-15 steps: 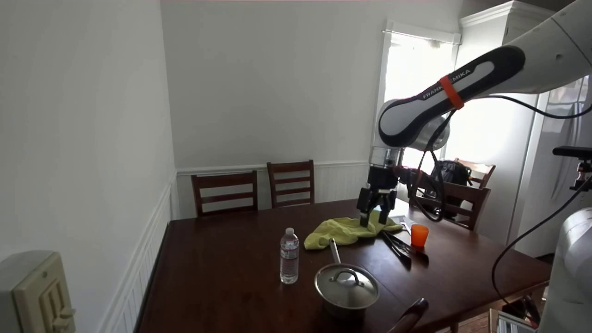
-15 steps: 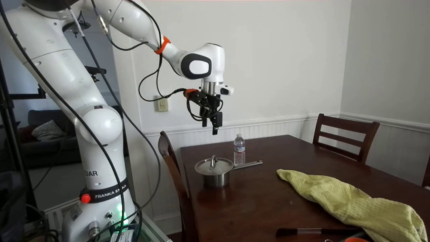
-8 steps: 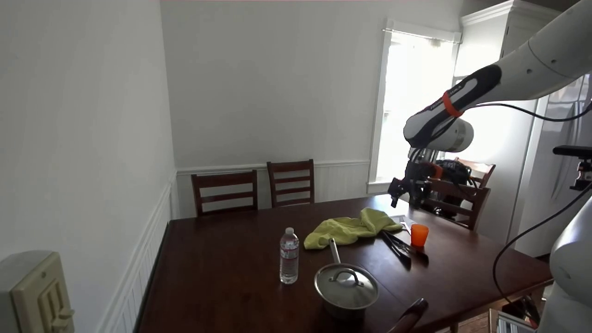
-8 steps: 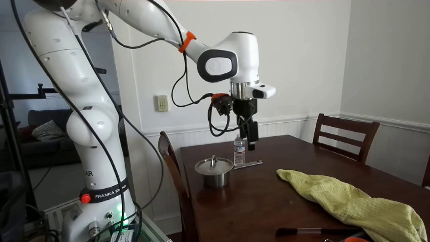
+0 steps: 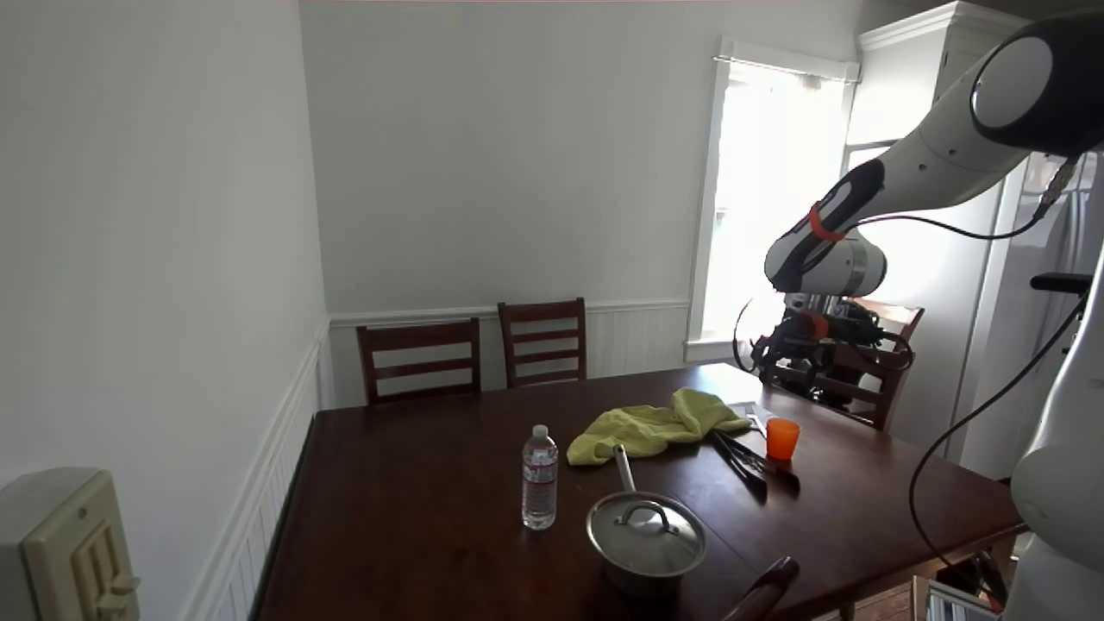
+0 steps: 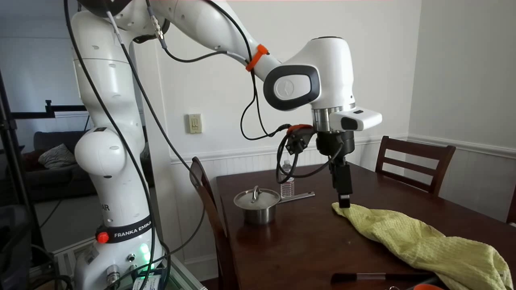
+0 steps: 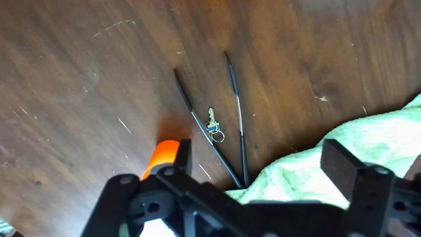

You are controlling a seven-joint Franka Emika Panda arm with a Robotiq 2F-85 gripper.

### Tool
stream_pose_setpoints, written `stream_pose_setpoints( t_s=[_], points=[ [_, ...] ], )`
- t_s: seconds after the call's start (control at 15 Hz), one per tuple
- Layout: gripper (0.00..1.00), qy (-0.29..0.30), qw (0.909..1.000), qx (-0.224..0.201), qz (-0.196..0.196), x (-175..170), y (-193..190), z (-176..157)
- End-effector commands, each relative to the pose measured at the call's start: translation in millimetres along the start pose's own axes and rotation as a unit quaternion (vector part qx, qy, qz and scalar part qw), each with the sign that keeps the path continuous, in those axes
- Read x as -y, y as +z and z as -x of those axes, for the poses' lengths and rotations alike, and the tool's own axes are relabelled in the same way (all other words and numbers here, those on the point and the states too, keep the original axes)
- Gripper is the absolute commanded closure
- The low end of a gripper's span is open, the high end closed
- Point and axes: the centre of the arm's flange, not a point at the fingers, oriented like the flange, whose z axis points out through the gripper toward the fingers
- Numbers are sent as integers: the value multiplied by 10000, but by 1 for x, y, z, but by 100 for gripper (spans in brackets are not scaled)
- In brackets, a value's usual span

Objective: Move the orange cup from the right to the left of the table

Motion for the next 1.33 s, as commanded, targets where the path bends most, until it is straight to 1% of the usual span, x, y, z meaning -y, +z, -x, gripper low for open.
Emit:
stream_pose_setpoints(
  t_s=[0.0,0.07,0.13,0.2,0.27,0.47,0.53,0.6,0.73,0.93,1.0,1.07,1.13,1.27],
  points=[
    [0,14,10000,2,8,3,1,-1],
    [0,240,9996,-114,38,5,5,-9],
    [0,481,9988,-41,109,1,11,-22],
    [0,807,9965,-47,224,-10,19,-40],
    [0,1052,9940,148,254,-19,27,-52],
    [0,1759,9836,207,340,-53,62,-84],
    [0,1993,9790,255,358,-66,76,-89],
    [0,2241,9737,214,355,-79,84,-95],
    [0,2714,9618,235,284,-105,99,-110],
    [0,3390,9407,-75,109,-149,112,-139],
    [0,3589,9333,-148,-4,-155,120,-145],
    [0,3779,9256,-189,-142,-159,115,-150],
    [0,3898,9206,-161,-178,-159,120,-153],
    [0,4004,9160,-206,-157,-158,127,-156]
  ],
)
